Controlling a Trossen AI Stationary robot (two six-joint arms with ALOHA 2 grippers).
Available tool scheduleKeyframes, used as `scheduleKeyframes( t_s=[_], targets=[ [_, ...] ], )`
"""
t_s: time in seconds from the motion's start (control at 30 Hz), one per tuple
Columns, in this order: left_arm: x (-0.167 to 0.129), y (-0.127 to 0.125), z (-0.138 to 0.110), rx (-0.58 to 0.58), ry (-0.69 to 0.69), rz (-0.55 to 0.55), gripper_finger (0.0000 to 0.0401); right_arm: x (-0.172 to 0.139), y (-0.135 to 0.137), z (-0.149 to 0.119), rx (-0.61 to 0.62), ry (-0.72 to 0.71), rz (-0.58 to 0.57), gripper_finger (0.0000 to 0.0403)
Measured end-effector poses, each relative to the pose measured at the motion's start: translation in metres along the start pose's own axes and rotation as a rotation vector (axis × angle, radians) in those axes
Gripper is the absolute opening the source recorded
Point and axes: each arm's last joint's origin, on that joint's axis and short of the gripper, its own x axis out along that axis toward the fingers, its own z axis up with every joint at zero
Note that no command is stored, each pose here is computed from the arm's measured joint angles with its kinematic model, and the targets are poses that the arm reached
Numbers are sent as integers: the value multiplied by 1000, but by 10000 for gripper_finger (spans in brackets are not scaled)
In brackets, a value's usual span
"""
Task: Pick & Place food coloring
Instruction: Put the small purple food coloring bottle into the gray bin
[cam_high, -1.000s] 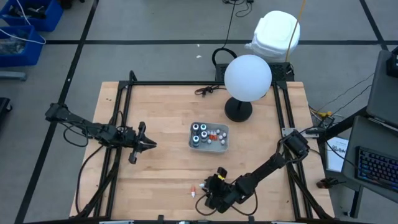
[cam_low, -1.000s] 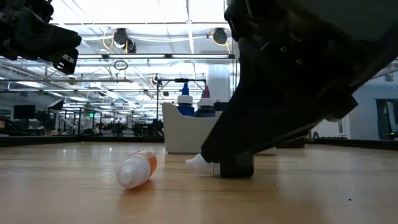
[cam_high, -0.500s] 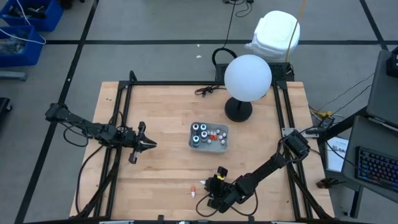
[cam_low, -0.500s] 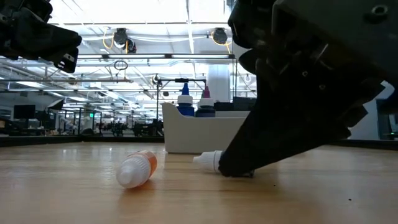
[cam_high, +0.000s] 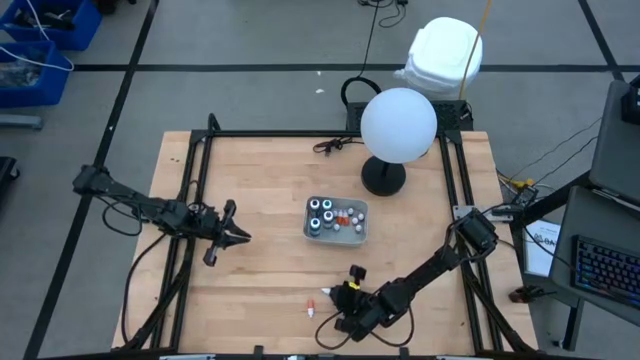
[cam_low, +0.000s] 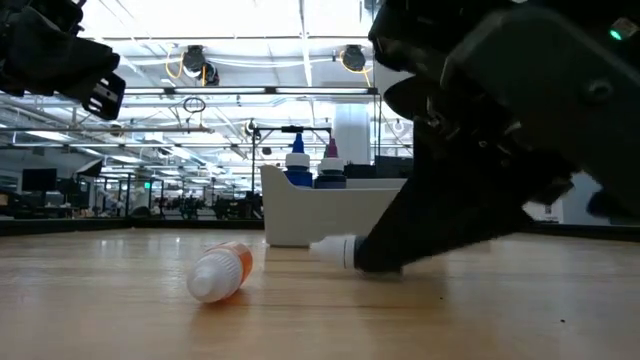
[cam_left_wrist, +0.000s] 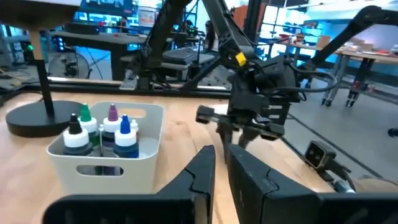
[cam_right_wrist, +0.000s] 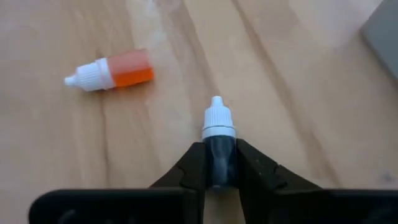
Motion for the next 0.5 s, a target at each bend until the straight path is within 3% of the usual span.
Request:
scheduleKeyframes(
  t_s=[0.17, 0.33, 0.5],
  targets=[
    [5, -6, -4, 39, 37, -13, 47, -12, -5, 20, -31, -72, -17, 62],
    [12, -11, 1, 36, -30, -6, 47, -22, -16, 43, -143, -125, -43, 54],
    [25, -19, 8, 13, 7, -26, 47, -33, -23, 66, -268, -226, -97, 56]
  ],
)
